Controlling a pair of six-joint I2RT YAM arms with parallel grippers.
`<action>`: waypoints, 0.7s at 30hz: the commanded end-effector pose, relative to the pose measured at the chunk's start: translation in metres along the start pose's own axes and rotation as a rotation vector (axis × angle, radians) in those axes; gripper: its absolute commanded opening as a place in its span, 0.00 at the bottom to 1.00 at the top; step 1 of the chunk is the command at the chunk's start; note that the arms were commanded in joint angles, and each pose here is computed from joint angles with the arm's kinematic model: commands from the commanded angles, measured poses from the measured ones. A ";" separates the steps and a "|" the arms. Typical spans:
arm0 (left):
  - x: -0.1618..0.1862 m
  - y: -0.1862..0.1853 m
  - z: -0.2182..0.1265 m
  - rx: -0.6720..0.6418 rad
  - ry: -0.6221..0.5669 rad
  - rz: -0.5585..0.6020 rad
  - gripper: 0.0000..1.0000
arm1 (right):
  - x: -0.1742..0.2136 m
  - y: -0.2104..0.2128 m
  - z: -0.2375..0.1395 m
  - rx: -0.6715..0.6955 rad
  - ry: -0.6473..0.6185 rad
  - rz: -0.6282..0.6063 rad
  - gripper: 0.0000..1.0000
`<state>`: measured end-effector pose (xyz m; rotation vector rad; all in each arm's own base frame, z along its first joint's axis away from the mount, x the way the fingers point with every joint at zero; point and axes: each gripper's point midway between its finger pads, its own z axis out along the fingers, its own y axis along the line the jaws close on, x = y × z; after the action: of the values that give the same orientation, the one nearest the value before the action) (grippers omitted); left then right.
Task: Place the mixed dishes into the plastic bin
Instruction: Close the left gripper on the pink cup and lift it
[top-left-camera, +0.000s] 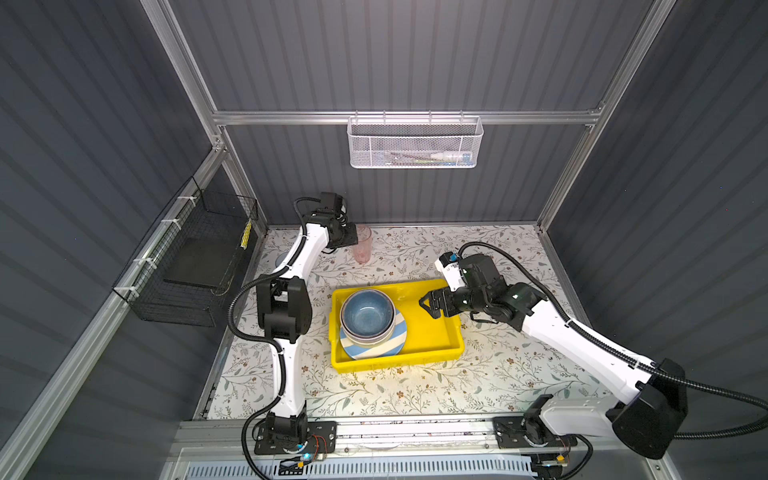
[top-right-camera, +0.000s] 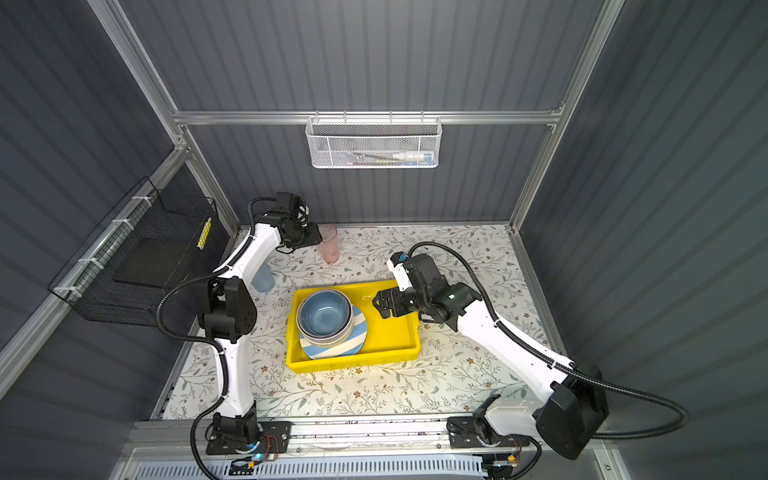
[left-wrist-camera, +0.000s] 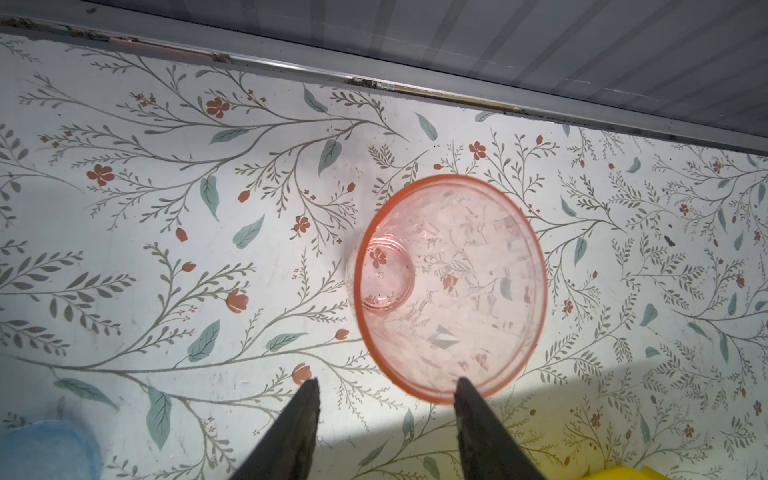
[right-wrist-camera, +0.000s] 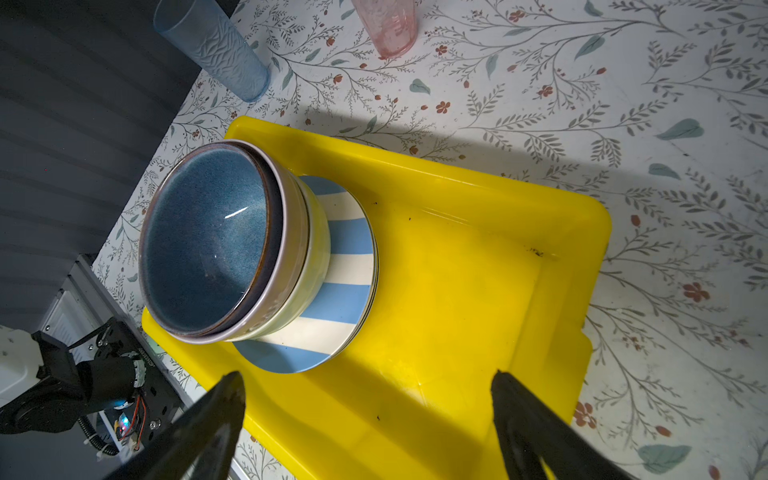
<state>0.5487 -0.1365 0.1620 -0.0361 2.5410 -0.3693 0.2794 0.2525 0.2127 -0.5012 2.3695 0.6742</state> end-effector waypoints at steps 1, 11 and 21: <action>-0.008 -0.004 0.004 0.044 -0.013 -0.023 0.54 | 0.001 -0.002 -0.002 0.005 0.000 -0.006 0.93; -0.006 0.005 0.015 0.002 0.012 -0.020 0.42 | 0.001 -0.002 0.000 0.006 0.004 -0.001 0.93; 0.009 0.012 0.017 -0.026 0.049 -0.020 0.27 | 0.000 -0.002 0.002 0.008 0.011 0.001 0.93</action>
<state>0.5602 -0.1369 0.1526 -0.0518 2.5430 -0.3766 0.2798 0.2528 0.2112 -0.5010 2.3735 0.6729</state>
